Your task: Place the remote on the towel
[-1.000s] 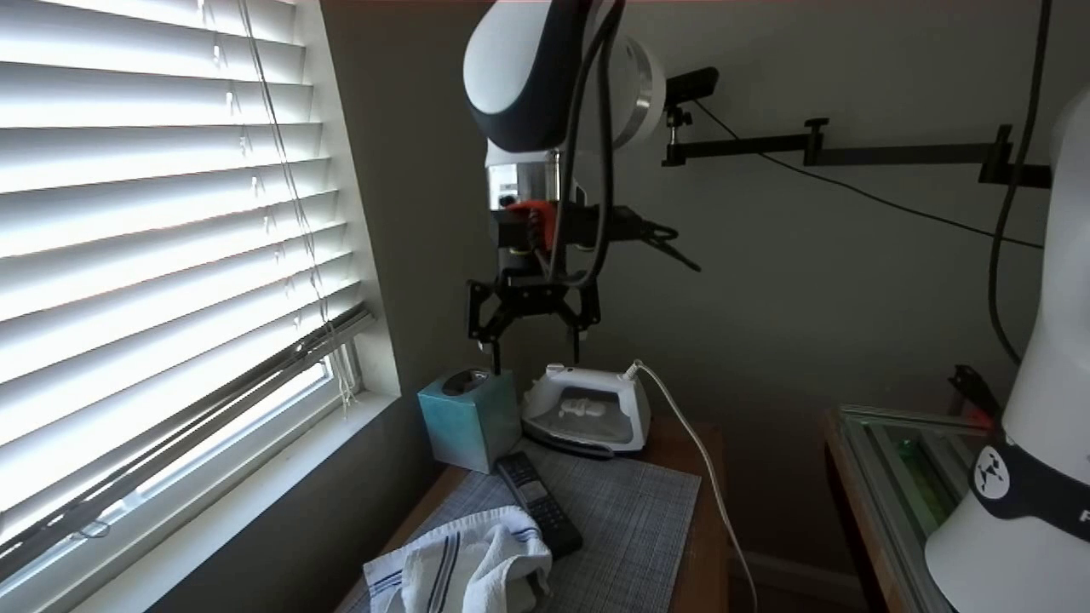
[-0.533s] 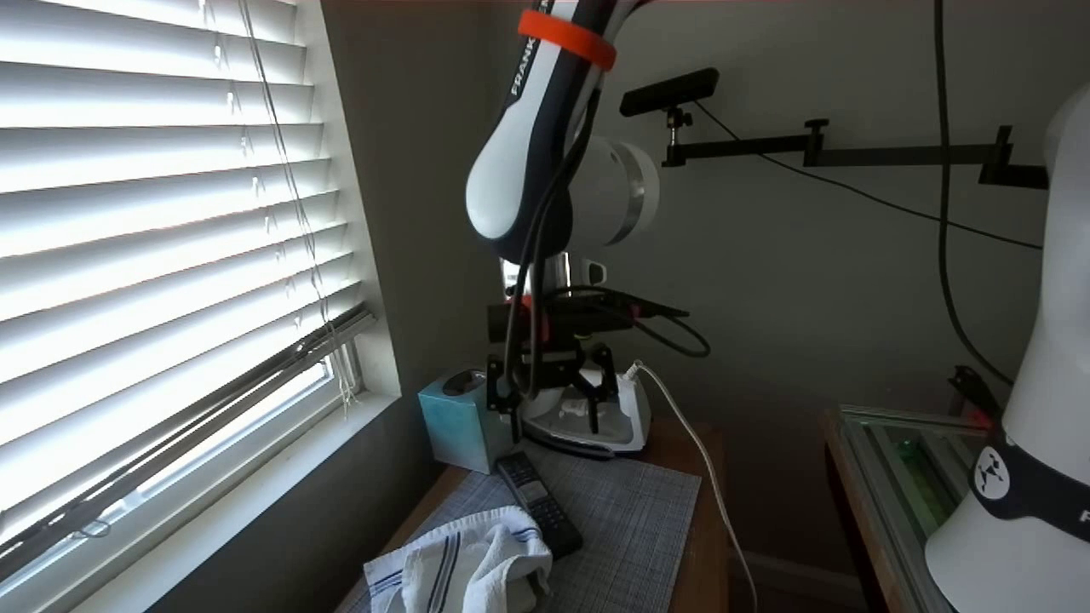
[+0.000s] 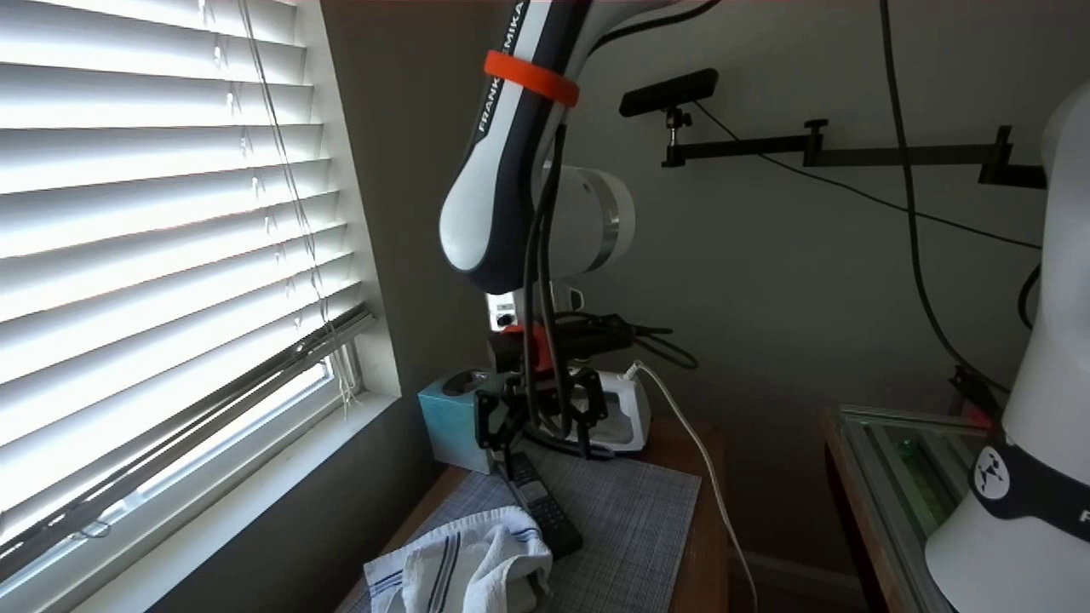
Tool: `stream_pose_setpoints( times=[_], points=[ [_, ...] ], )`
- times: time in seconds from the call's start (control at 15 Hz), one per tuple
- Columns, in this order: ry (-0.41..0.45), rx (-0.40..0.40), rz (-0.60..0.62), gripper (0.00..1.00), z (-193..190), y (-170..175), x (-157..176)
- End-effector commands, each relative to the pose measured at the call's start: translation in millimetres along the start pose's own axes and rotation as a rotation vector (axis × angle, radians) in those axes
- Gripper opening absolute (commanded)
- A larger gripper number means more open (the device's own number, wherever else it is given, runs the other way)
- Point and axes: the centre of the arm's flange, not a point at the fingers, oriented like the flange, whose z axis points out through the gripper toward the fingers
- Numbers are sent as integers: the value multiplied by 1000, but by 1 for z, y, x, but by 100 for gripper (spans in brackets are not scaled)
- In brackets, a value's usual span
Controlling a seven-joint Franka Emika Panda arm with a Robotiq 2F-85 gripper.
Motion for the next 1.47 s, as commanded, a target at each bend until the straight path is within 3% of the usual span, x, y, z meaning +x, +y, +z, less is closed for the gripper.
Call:
stream_pose_setpoints(
  times=[0.0,0.27,0.53,0.6,0.87,1.07,1.4],
  points=[
    [0,1,-5,100,0,0,0],
    [112,41,19,100,14,0,40],
    [126,39,13,100,25,9,73],
    [126,30,15,100,14,10,49],
    [124,24,13,100,18,10,52],
    [136,62,10,100,38,18,73],
    [243,100,82,100,59,26,92]
  ],
)
